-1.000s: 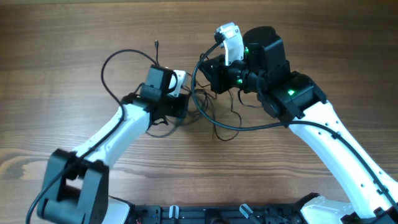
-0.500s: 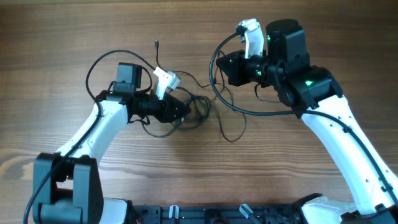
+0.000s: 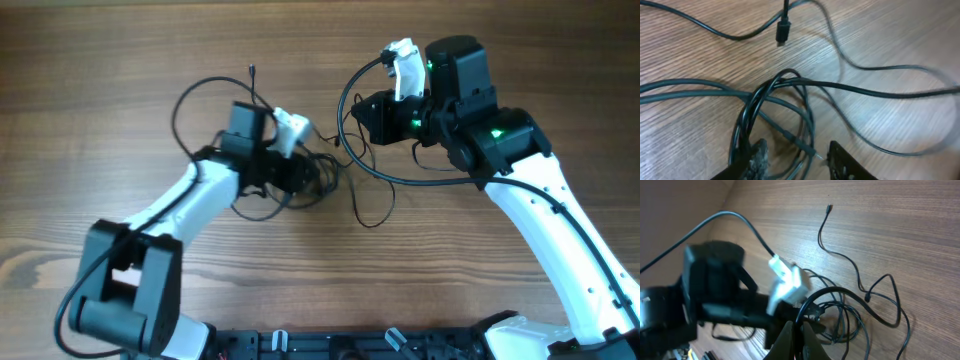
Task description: Untangle cables
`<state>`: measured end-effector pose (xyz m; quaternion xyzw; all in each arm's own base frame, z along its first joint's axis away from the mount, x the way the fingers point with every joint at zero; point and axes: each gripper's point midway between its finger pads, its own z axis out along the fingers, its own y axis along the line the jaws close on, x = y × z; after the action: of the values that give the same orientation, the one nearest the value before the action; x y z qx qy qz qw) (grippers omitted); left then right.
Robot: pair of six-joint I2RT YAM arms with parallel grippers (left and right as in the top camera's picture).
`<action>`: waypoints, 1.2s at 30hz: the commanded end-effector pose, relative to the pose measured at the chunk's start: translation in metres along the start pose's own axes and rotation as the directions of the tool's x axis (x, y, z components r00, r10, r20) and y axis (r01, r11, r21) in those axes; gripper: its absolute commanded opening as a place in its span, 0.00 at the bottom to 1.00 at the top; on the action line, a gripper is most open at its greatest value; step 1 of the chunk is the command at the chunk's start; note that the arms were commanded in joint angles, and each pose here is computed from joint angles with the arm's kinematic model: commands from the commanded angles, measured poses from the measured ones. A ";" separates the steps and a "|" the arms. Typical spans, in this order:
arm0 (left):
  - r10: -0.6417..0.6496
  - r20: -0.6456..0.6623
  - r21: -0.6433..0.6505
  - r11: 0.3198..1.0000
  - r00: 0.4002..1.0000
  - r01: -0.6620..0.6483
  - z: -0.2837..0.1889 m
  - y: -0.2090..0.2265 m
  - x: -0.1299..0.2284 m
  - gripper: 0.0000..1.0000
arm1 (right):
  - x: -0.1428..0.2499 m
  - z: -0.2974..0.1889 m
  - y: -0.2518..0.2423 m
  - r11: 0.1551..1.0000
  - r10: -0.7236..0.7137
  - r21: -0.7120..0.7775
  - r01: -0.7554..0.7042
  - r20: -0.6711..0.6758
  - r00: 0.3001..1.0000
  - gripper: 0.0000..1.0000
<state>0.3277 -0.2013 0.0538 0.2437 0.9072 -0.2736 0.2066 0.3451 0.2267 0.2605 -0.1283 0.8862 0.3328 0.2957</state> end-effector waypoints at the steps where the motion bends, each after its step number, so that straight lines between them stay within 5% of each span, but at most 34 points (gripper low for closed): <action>1: 0.036 -0.034 -0.204 0.978 0.999 -0.042 0.017 0.016 0.005 0.42 | -0.002 0.001 -0.005 1.000 0.005 0.019 -0.005 0.006 1.000 0.04; 10: -0.010 0.007 -0.446 0.895 1.000 0.012 0.017 0.053 0.000 0.38 | -0.003 0.000 -0.007 1.000 0.007 0.027 -0.007 0.009 1.000 0.04; 16: -0.045 0.110 -0.446 0.890 0.993 0.090 -0.012 0.045 -0.021 0.33 | 0.008 -0.001 -0.032 0.987 0.034 0.159 -0.030 -0.022 0.999 0.04; 20: -0.194 0.203 -0.423 0.867 0.960 0.264 -0.016 0.053 -0.025 0.29 | 0.024 -0.003 -0.050 0.969 0.029 0.247 -0.008 -0.081 0.996 0.04; 22: -0.206 0.172 -0.397 0.880 0.963 0.259 0.000 0.053 -0.018 0.38 | 0.027 -0.003 -0.050 0.969 0.032 0.248 -0.008 -0.095 0.995 0.04; 30: -0.133 0.079 -0.424 0.893 0.988 0.154 0.014 0.062 -0.003 0.47 | 0.028 -0.003 -0.050 0.969 0.033 0.246 -0.009 -0.096 0.995 0.04; 33: -0.104 0.084 -0.423 0.897 0.991 0.129 0.014 0.061 -0.007 0.35 | 0.028 -0.003 -0.049 0.970 0.034 0.243 -0.009 -0.097 0.995 0.04; 36: -0.089 0.072 -0.424 0.899 0.993 0.111 0.014 0.061 -0.006 0.04 | 0.028 -0.003 -0.049 0.970 0.033 0.243 -0.009 -0.097 0.995 0.04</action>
<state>0.3733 -0.1678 0.0287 0.1192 0.9510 -0.0886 0.2713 0.3384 0.1906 0.2242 -0.0955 0.9330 0.2302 0.2594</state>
